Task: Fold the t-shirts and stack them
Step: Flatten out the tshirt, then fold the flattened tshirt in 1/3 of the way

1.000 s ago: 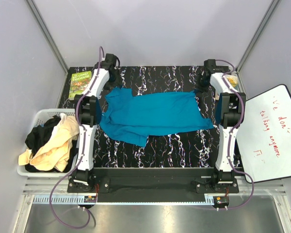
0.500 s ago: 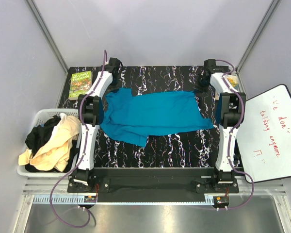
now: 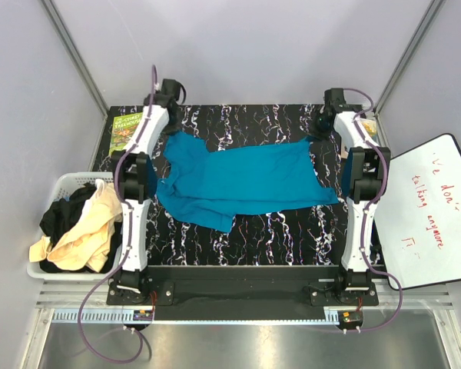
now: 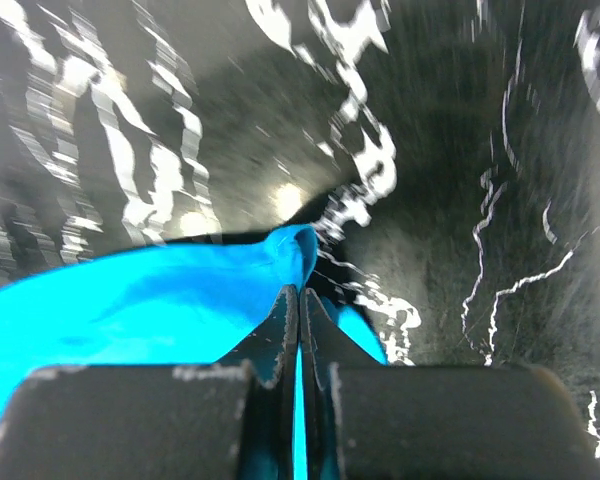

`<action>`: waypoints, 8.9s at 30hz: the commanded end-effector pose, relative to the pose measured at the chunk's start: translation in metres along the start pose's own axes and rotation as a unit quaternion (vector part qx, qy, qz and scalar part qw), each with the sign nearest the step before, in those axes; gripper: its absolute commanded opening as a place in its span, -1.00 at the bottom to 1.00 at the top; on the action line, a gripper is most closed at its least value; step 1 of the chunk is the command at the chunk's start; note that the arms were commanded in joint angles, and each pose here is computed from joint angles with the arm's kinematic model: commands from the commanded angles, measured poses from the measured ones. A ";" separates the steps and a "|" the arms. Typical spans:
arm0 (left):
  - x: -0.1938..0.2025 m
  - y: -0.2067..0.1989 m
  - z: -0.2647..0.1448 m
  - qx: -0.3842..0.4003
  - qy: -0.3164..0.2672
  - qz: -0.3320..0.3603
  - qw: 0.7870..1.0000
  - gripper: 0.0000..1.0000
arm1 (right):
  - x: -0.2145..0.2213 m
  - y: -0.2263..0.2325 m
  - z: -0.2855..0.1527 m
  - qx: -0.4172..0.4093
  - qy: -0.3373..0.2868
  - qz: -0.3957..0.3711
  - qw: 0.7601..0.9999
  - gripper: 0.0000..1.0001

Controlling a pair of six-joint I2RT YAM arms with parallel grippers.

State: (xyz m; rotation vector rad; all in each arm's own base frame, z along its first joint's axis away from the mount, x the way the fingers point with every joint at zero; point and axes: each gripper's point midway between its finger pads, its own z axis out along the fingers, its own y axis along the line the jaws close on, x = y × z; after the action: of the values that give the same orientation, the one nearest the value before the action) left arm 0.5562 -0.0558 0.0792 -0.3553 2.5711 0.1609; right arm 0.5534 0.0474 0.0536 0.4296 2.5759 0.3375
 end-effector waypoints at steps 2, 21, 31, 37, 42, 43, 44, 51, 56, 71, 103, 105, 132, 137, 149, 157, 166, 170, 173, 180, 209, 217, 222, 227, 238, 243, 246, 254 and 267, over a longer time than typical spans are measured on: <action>-0.099 0.023 -0.123 0.044 -0.156 -0.068 0.984 -1.00 | -0.074 0.042 -0.072 -0.047 -0.109 -0.009 0.993 -1.00; -0.091 0.051 -0.378 0.200 -0.318 -0.059 0.925 -1.00 | -0.072 0.124 -0.366 -0.086 -0.346 -0.135 0.925 -1.00; -0.019 0.078 -0.504 0.234 -0.408 0.001 0.882 -1.00 | 0.000 0.117 -0.515 -0.146 -0.467 -0.154 0.858 -1.00; -0.014 0.120 -0.566 0.209 -0.484 -0.022 0.849 -1.00 | 0.022 0.095 -0.557 -0.147 -0.509 -0.133 0.838 -1.00; -0.048 0.114 -0.587 0.211 -0.516 -0.041 0.829 -1.00 | 0.002 0.089 -0.552 -0.106 -0.520 -0.118 0.839 -1.00; -0.060 0.102 -0.578 0.213 -0.509 -0.038 0.833 -1.00 | -0.006 0.091 -0.541 -0.095 -0.515 -0.122 0.843 -1.00; -0.066 0.095 -0.572 0.215 -0.505 -0.035 0.835 -1.00 | -0.013 0.091 -0.534 -0.083 -0.513 -0.120 0.846 -1.00; -0.109 0.044 -0.434 0.195 -0.387 -0.011 0.901 -1.00 | -0.059 0.109 -0.409 -0.023 -0.433 -0.132 0.891 -1.00; -0.122 0.034 -0.325 0.176 -0.298 -0.003 0.938 -1.00 | -0.074 0.099 -0.300 0.014 -0.356 -0.134 0.925 -1.00; -0.109 0.004 -0.090 0.211 -0.128 -0.020 0.969 -1.00 | -0.127 0.051 -0.033 0.053 -0.235 -0.107 0.965 -1.00; 0.125 0.061 -0.135 0.065 0.172 -0.008 0.983 -1.00 | 0.057 -0.006 -0.033 0.058 -0.009 -0.073 0.996 -1.00; 0.133 0.057 -0.137 0.070 0.177 -0.006 0.982 -1.00 | 0.063 -0.008 -0.029 0.059 0.000 -0.070 0.996 -1.00; 0.179 0.074 -0.162 0.027 0.182 0.059 0.981 -1.00 | 0.048 -0.029 -0.021 0.135 -0.019 -0.047 0.989 -1.00; 0.210 0.070 -0.156 0.034 0.230 0.069 0.970 -1.00 | 0.041 -0.027 -0.021 0.134 -0.026 -0.042 0.990 -0.92; 0.192 0.062 -0.163 0.051 0.200 0.078 0.975 0.98 | 0.010 -0.010 -0.084 0.123 -0.090 -0.048 0.987 0.76; 0.170 0.024 -0.120 0.080 0.195 0.099 0.973 0.98 | -0.006 0.004 -0.088 0.102 -0.104 -0.045 0.988 0.76; 0.138 -0.003 -0.073 0.067 0.180 0.098 0.977 -1.00 | -0.002 0.014 -0.079 0.073 -0.086 -0.036 0.993 0.74; 0.142 -0.014 -0.061 0.079 0.197 0.096 0.972 -1.00 | 0.004 0.010 -0.079 0.077 -0.079 -0.040 0.993 0.74; 0.149 -0.016 -0.053 0.082 0.205 0.101 0.970 -1.00 | 0.008 0.009 -0.079 0.080 -0.074 -0.045 0.993 0.74; 0.157 -0.034 -0.045 0.118 0.209 0.100 0.966 -1.00 | 0.013 0.007 -0.075 0.080 -0.065 -0.046 0.994 0.74; 0.224 -0.050 -0.117 0.127 0.210 0.206 0.947 -1.00 | 0.023 0.005 -0.064 0.076 -0.045 -0.045 0.995 0.74; 0.235 -0.052 -0.119 0.132 0.219 0.215 0.942 -1.00 | 0.026 0.008 -0.059 0.065 -0.036 -0.043 0.996 0.68; 0.196 -0.052 -0.110 0.120 0.182 0.179 0.960 -1.00 | 0.031 0.019 -0.043 0.038 -0.015 -0.050 0.998 -0.68; 0.158 -0.048 -0.094 0.097 0.166 0.152 0.969 -1.00 | 0.029 0.021 -0.018 0.047 -0.006 -0.065 0.997 -1.00; 0.155 0.000 -0.036 0.008 0.226 0.112 0.968 -1.00 | 0.008 0.028 0.021 0.042 -0.016 -0.071 0.996 -1.00; 0.151 0.006 -0.023 -0.020 0.238 0.104 0.966 -1.00 | 0.000 0.025 0.034 0.055 -0.021 -0.067 0.996 -1.00; 0.142 0.010 -0.015 -0.045 0.235 0.092 0.967 -1.00 | -0.002 0.020 0.043 0.069 -0.022 -0.063 0.995 -1.00; 0.109 0.019 0.019 -0.054 0.204 0.025 0.977 -1.00 | -0.017 -0.017 0.057 0.132 -0.034 -0.032 0.990 -1.00; 0.005 -0.007 -0.001 0.084 0.062 -0.049 0.993 -1.00 | -0.026 -0.011 0.050 0.088 -0.025 0.014 0.996 -1.00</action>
State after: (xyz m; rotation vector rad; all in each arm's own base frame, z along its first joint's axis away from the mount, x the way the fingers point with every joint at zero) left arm 0.5146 -0.0532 0.0222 -0.4861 2.8569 0.0587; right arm 0.6039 0.0372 0.0229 0.5054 2.5298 0.0766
